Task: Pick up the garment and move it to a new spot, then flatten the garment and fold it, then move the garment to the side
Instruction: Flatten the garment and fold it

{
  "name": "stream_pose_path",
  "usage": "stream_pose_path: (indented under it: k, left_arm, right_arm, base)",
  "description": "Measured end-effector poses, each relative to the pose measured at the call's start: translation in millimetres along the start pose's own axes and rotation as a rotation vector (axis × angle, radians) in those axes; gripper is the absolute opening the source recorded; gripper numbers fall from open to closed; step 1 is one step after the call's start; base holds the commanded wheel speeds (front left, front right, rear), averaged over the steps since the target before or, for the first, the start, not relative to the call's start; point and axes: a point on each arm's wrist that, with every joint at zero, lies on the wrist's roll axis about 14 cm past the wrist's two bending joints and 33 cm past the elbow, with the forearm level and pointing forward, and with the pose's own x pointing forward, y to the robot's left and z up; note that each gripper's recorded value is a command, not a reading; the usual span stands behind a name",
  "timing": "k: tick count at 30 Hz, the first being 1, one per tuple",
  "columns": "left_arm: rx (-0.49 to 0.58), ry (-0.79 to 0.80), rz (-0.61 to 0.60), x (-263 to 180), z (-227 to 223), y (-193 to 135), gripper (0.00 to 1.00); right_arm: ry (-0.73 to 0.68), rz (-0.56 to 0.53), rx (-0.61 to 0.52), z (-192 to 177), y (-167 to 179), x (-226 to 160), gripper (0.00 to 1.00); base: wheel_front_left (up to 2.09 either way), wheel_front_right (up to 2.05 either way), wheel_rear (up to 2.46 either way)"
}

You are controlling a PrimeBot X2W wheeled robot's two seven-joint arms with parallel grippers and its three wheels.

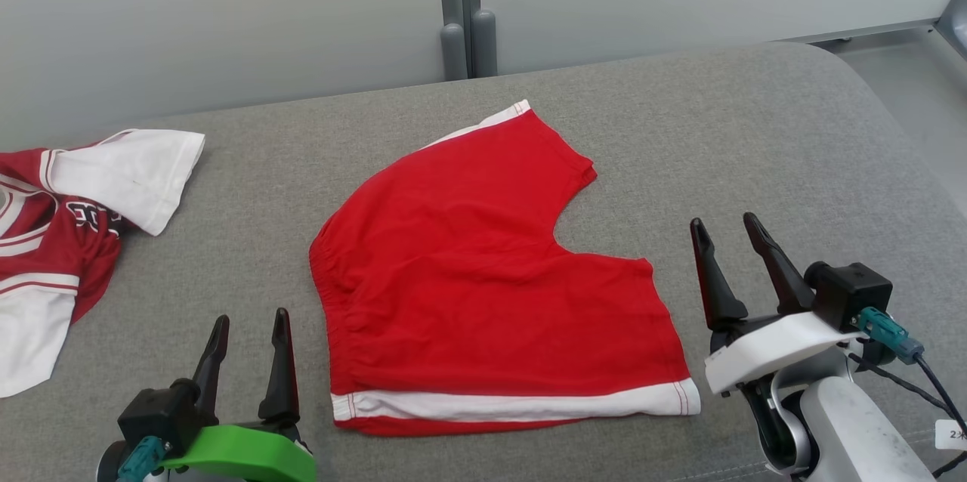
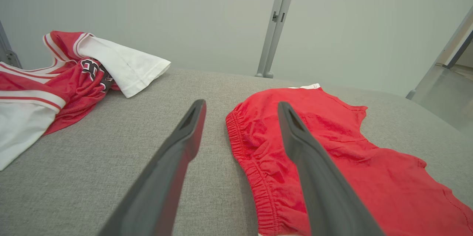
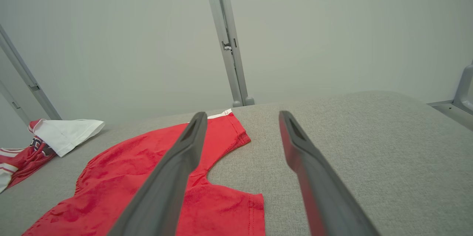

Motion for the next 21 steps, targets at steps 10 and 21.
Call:
stream_pose_path:
  k: [10,21]
  left_arm:
    - [0.005,0.008,0.016,-5.4,-2.5,4.9,1.0]
    - [-0.001,0.03,0.014,-9.6,-9.9,5.3,1.0]
  right_arm:
    - [0.01,-0.001,0.003,-3.4,-0.9,-2.6,1.0]
    - [0.012,0.002,0.004,-4.7,-1.1,-1.7,1.0]
  base:
    - [0.0,0.0,0.0]
    - [0.0,0.0,0.0]
